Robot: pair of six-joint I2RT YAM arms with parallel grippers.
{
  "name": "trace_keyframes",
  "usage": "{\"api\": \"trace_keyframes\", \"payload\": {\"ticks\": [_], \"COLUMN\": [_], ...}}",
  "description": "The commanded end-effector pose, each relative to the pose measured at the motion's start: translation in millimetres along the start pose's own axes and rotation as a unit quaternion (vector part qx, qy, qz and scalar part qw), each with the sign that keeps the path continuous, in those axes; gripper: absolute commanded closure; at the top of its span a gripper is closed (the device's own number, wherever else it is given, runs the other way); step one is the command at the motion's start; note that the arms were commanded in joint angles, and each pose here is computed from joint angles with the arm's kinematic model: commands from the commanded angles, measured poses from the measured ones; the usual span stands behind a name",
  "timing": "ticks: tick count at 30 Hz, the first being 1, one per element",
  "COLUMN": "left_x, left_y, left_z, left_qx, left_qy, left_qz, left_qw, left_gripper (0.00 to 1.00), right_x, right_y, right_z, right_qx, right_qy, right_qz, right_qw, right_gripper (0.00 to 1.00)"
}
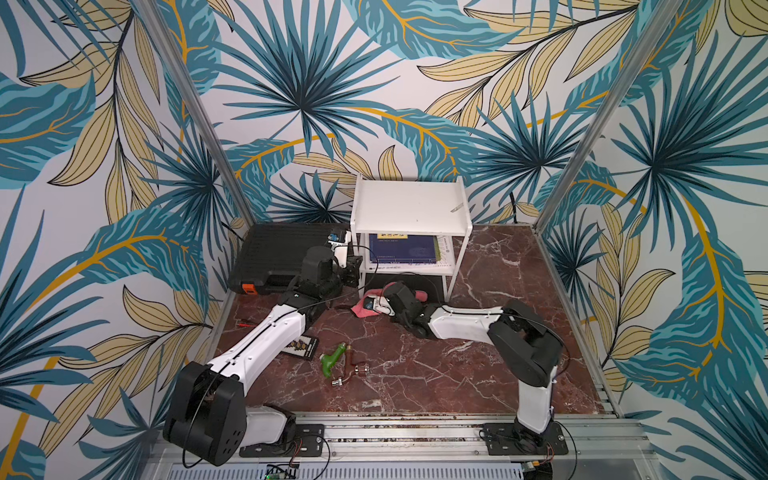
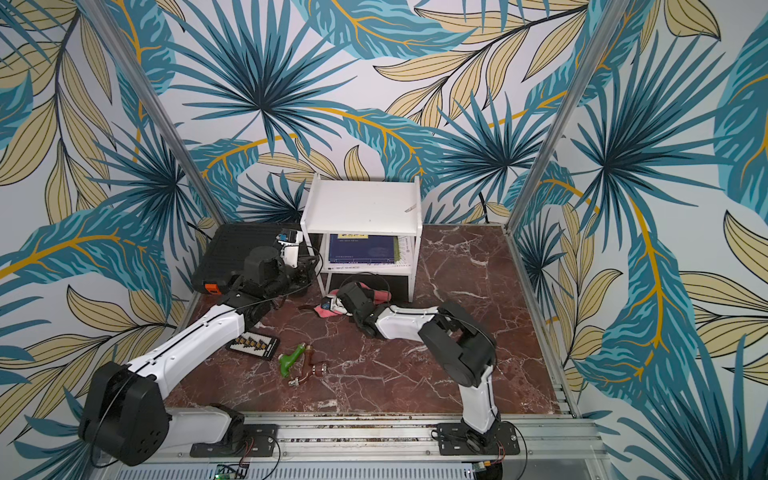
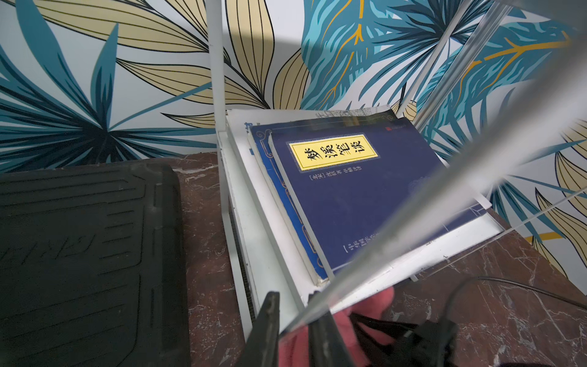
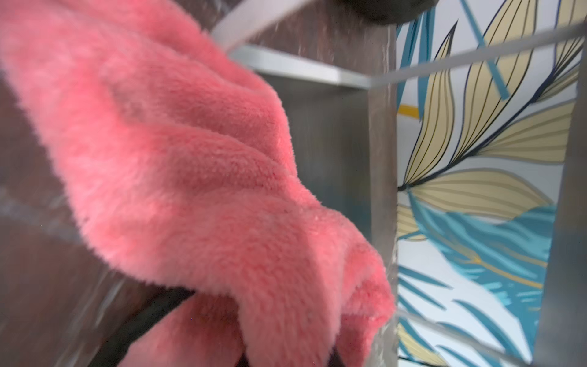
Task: Wipe the bookshelf clean with a cloth
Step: Hold the shelf at the center of the board.
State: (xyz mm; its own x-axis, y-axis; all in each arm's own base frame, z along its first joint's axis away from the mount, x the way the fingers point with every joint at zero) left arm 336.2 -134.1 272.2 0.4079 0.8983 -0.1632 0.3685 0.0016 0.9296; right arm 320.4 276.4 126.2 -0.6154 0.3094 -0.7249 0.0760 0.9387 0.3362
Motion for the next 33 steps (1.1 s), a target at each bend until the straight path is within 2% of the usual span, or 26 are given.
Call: {"api": "trace_keyframes", "payload": {"ticks": [1,3,4,5,7,9,11,12,14,17,20,23,24,26,28,29,31,32,33], "left_x": [12.8,14.9,15.4,15.2,15.6,15.3,16.2,16.2,17.0,17.9,18.4,20.0,20.8,20.6,21.1,21.1,21.7,21.7,23.3], "left_y": [0.7,1.6,1.2,1.7,3.4,5.0,5.9,5.8,3.9,2.3,0.6,0.1,-0.2,0.2,0.5,1.1,1.2,0.8,0.2], "left_z": [-9.7,-13.9,-15.0,-16.1,-17.4,-17.6,-17.6,-17.4,-16.4,-15.0,-14.1,-13.9,-13.8,-13.6,-13.1,-13.1,-12.9,-12.5,-12.0], "left_qx": [-0.002,-0.008,-0.010,-0.011,-0.006,0.001,0.006,0.007,0.009,0.012,0.016,0.017,0.018,0.018,0.018,0.017,0.018,0.018,0.019], "left_qy": [0.061,0.075,0.078,0.078,0.082,0.083,0.087,0.087,0.089,0.089,0.080,0.077,0.076,0.073,0.071,0.071,0.069,0.068,0.071], "left_qz": [-0.032,-0.023,-0.015,-0.012,-0.007,0.000,0.004,0.006,0.008,0.003,-0.006,-0.013,-0.015,-0.015,-0.015,-0.015,-0.016,-0.018,-0.020], "left_qw": [0.998,0.997,0.997,0.997,0.997,0.997,0.996,0.996,0.996,0.996,0.997,0.997,0.997,0.997,0.997,0.997,0.997,0.997,0.997], "left_gripper": [1.00,1.00,1.00,1.00,1.00,1.00,1.00,1.00,1.00,1.00,1.00,1.00,1.00,1.00,1.00,1.00,1.00,1.00,1.00], "right_x": [-27.3,-45.4,-47.6,-44.3,-30.2,-34.3,-57.4,-74.0,-105.9,-123.1,-85.2,-33.3,-29.6,-45.6,-83.1,-100.4,-124.6,-126.7,-124.0], "right_y": [-10.4,-31.0,-43.2,-55.6,-88.0,-110.3,-114.2,-110.6,-104.7,-114.2,-134.3,-148.8,-154.7,-162.0,-161.8,-159.9,-157.7,-162.1,-172.2], "right_z": [-61.8,-98.1,-112.2,-116.9,-114.5,-113.0,-116.8,-121.1,-128.1,-114.6,-56.5,-11.1,-6.8,-12.2,-29.7,-39.7,-57.7,-61.7,-62.7], "right_qx": [-0.054,-0.103,-0.131,-0.136,-0.096,-0.077,-0.107,-0.132,-0.163,-0.152,-0.083,0.011,0.025,-0.001,-0.066,-0.091,-0.125,-0.124,-0.113], "right_qy": [0.007,0.008,0.012,0.017,0.004,-0.007,-0.004,-0.003,-0.039,-0.105,-0.055,0.033,0.045,0.051,0.033,0.017,-0.020,-0.038,-0.060], "right_qz": [0.199,0.356,0.448,0.508,0.586,0.655,0.698,0.709,0.725,0.746,0.779,0.788,0.798,0.825,0.840,0.841,0.833,0.830,0.834], "right_qw": [0.978,0.929,0.884,0.851,0.805,0.752,0.708,0.693,0.669,0.639,0.620,0.615,0.601,0.563,0.537,0.533,0.539,0.542,0.537], "right_gripper": [1.00,1.00,1.00,1.00,1.00,1.00,1.00,1.00,1.00,1.00,1.00,1.00,1.00,1.00,1.00,1.00,1.00,1.00,1.00]}}
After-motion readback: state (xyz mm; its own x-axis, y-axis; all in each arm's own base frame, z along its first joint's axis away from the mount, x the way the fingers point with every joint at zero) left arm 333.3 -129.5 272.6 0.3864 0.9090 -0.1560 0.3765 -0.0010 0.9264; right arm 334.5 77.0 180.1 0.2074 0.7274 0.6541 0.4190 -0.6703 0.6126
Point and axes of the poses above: each gripper's point midway between its finger pads, its own z axis out along the fingers, its own x axis along the line the jaws close on, y = z × x, the point moved 8 cm from there along -z, back along the fingers, and after that the axes turned 5 degrees about z, right-handed, at the moved point
